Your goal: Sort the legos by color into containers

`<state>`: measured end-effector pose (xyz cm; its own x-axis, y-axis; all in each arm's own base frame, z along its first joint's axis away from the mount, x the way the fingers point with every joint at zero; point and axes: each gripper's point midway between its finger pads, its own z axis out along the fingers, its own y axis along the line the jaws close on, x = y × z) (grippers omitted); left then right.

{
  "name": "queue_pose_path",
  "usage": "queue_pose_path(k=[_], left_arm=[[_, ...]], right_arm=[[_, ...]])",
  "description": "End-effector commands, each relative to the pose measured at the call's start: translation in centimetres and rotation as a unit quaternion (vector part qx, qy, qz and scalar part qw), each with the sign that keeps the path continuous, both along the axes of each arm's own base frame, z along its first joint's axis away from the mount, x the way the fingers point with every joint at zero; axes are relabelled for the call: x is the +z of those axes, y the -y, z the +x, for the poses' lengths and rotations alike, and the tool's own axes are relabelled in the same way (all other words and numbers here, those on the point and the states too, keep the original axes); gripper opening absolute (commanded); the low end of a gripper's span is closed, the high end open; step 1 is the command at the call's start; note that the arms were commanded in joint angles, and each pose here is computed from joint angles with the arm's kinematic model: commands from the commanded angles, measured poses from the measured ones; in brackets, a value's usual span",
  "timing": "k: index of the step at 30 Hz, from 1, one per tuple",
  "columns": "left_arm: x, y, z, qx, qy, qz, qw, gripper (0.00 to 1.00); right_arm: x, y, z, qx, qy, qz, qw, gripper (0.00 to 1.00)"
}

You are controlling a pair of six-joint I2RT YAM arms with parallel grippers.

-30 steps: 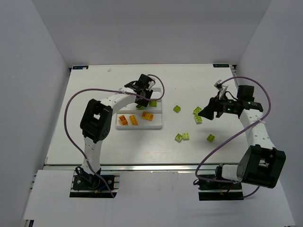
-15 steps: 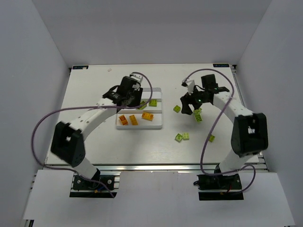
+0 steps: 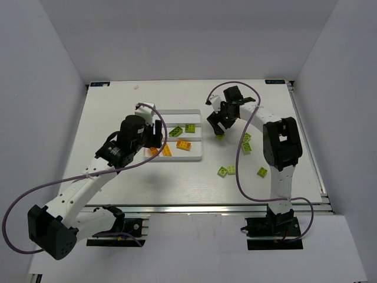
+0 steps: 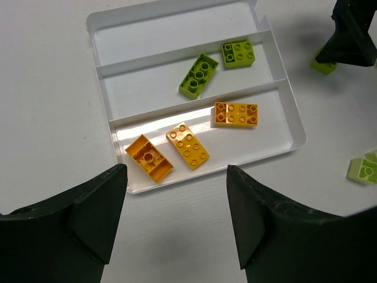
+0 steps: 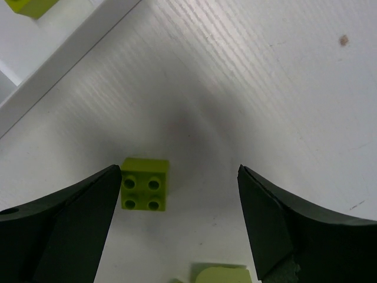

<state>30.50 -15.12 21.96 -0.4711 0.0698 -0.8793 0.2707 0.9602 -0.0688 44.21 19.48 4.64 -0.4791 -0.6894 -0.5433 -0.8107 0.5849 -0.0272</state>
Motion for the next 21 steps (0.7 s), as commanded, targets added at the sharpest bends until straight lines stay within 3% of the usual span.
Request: queue_pose_path(k=[1, 9, 14, 21], left_arm=[[0.3, -0.5, 0.1, 0.007, 0.009, 0.008, 1.000, 0.78], [0.6, -0.8, 0.0, 0.010, 0.016, 0.008, 1.000, 0.78], [0.5, -0.8, 0.0, 0.013, 0.015, 0.009, 1.000, 0.78], [0.6, -0.8, 0.0, 0.013, 0.017, 0.005, 1.000, 0.78]], right_arm=[[-0.1, -0.7, -0.6, 0.002, -0.011, -0.014, 1.000, 0.84], [-1.7, -0.6, -2.6, 0.010, -0.042, -0.025, 0.999, 0.73], [-2.6, -0.3, -3.3, 0.008, -0.055, -0.035, 0.998, 0.52], [-2.0, 0.0, -3.6, 0.007, -0.053, -0.037, 0.998, 0.42]])
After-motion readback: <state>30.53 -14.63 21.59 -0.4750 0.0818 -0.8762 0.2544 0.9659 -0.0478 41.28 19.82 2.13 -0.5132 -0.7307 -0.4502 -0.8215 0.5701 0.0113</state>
